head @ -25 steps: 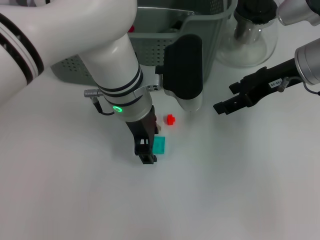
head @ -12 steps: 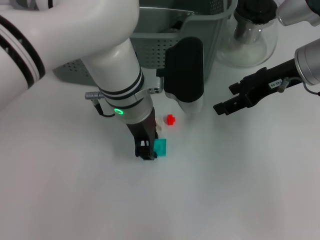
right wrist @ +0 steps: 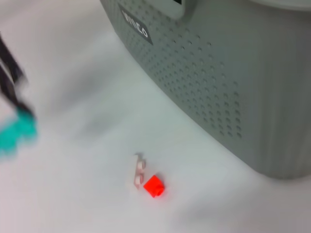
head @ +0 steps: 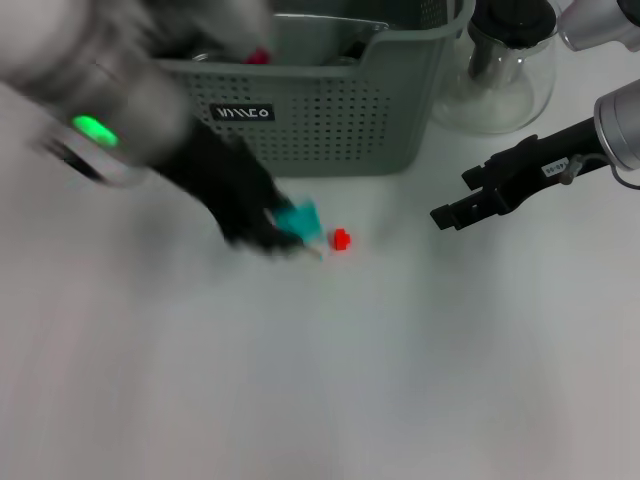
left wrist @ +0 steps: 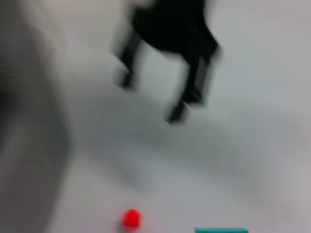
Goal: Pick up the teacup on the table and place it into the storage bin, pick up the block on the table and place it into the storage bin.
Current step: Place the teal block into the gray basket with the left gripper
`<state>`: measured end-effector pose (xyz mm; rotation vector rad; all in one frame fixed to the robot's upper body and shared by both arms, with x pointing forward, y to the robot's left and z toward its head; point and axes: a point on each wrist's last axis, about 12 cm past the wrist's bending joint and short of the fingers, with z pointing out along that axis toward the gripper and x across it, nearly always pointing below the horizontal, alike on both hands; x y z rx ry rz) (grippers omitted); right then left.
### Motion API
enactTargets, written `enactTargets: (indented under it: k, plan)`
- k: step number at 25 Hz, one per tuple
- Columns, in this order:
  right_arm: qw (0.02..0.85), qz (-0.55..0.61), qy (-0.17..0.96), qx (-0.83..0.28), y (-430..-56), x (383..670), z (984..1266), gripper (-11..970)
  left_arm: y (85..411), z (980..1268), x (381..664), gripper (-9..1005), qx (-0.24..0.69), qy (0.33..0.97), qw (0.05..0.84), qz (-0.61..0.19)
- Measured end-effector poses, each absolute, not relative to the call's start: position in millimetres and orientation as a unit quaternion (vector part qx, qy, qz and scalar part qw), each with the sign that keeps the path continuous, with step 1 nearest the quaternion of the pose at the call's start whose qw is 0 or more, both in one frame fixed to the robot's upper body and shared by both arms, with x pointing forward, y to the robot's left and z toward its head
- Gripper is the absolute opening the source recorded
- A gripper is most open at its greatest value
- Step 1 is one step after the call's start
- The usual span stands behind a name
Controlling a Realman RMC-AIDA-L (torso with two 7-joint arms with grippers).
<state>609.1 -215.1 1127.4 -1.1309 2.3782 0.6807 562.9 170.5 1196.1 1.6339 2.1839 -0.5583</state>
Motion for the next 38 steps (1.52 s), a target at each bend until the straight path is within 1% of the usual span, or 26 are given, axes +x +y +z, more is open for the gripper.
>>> enactTargets:
  k: [3,5,8,10,12,16,21,27,33,37,38]
  plan:
    - [0.21,0.245,0.855,-0.406,-215,609,1128,884,219,1239,576,436,0.492,0.804,0.255,-0.214]
    - [0.211,0.244,0.855,-0.406,-215,610,1128,884,243,1260,584,443,0.443,0.817,0.299,-0.216]
    - [0.212,0.244,0.854,-0.407,-213,611,1129,884,264,1286,600,452,0.391,0.825,0.348,-0.212]
    - [0.213,0.244,0.854,-0.408,-212,612,1130,884,268,1295,613,458,0.363,0.831,0.372,-0.197]
    - [0.213,0.244,0.853,-0.409,-211,612,1131,884,267,1295,626,464,0.341,0.84,0.384,-0.177]
    - [0.213,0.245,0.853,-0.408,-209,613,1133,883,260,1286,655,477,0.303,0.859,0.395,-0.119]
    - [0.21,0.245,0.854,-0.409,-209,613,1134,883,248,1274,673,492,0.296,0.874,0.375,-0.083]
    - [0.21,0.244,0.853,-0.41,-209,613,1134,882,241,1264,676,511,0.306,0.879,0.361,-0.059]
    - [0.208,0.244,0.854,-0.409,-210,613,1133,882,241,1259,676,530,0.302,0.879,0.365,-0.056]
    - [0.207,0.245,0.855,-0.408,-211,612,1132,883,242,1262,672,575,0.302,0.876,0.371,-0.058]
    - [0.207,0.245,0.855,-0.408,-211,611,1131,883,242,1267,665,589,0.309,0.87,0.378,-0.073]
